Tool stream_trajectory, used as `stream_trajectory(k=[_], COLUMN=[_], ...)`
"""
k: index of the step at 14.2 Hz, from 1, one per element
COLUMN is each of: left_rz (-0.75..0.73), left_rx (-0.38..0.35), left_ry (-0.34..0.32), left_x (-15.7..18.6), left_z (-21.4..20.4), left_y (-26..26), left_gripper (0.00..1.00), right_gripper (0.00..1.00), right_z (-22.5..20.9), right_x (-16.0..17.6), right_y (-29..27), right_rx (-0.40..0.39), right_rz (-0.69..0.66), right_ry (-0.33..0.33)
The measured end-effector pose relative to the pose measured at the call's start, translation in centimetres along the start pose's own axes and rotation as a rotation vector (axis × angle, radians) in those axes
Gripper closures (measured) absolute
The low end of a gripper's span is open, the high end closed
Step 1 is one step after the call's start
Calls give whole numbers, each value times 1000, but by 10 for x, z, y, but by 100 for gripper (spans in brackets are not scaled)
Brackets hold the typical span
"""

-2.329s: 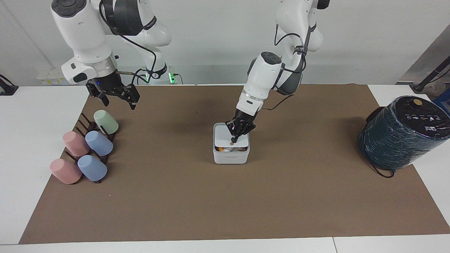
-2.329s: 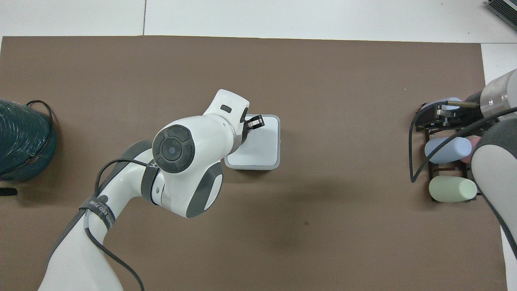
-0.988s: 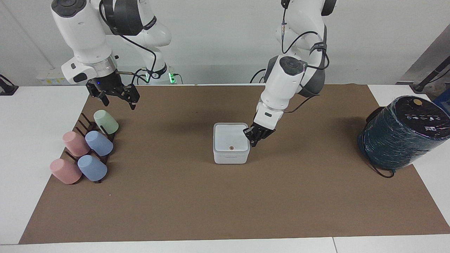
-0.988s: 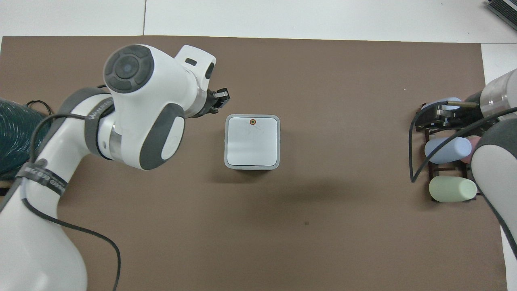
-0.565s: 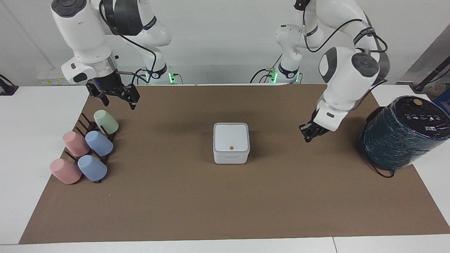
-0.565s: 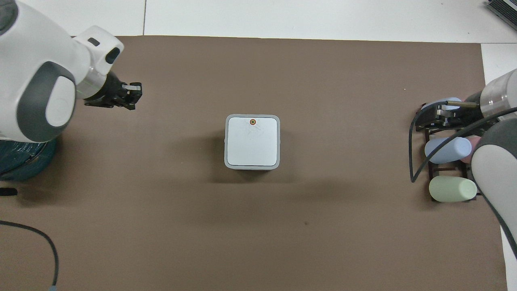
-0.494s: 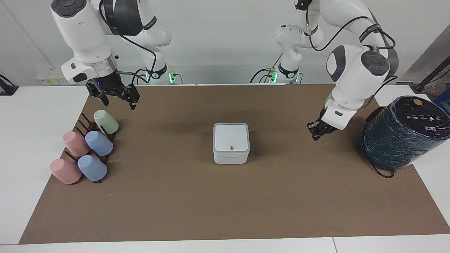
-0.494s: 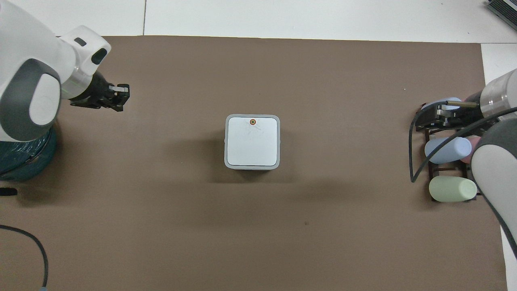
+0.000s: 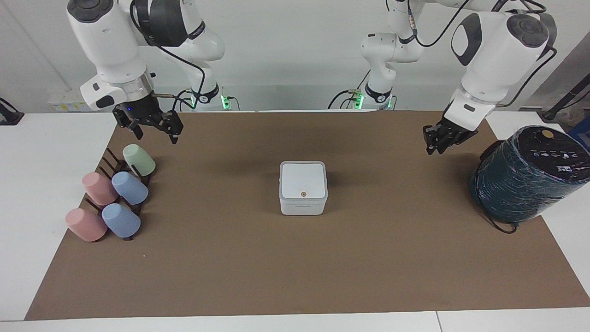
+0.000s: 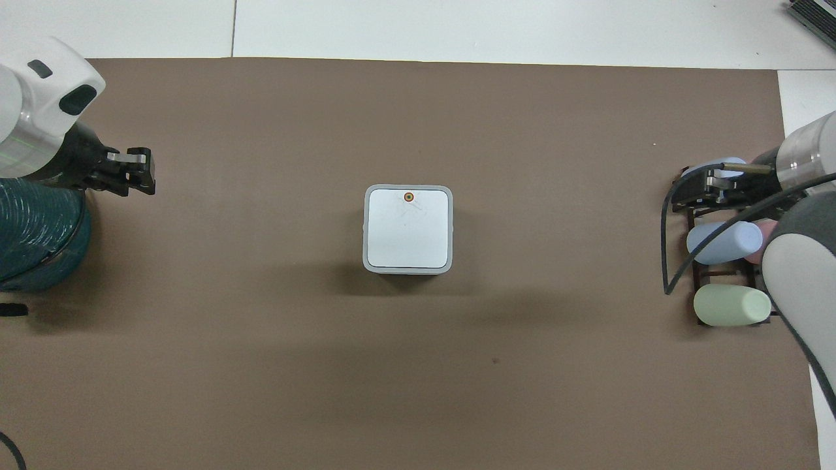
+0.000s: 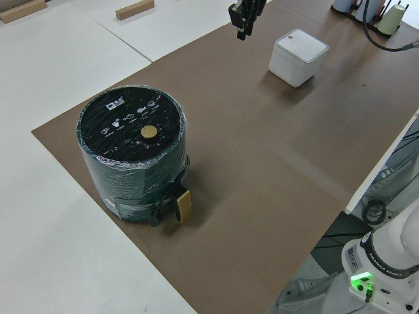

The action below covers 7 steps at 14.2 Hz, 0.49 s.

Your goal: Close trash can lid

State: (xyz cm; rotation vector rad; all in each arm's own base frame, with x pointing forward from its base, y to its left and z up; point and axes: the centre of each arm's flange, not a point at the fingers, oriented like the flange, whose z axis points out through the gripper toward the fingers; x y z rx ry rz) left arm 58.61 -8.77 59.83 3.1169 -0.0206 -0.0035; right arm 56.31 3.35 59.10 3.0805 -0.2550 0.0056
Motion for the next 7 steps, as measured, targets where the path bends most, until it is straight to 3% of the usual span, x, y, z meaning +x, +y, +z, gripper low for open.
stream_trajectory(k=[5, 7], left_rz=[130, 139], left_rx=[2, 2], left_ry=[7, 9], left_x=[-2, -1], left_z=[-3, -3], left_y=[2, 1], left_gripper=[2, 0], right_gripper=[0, 0], right_z=[0, 0], right_x=[0, 0], right_y=[0, 0], right_rx=[0, 0], right_rz=[0, 0], right_ry=[0, 0])
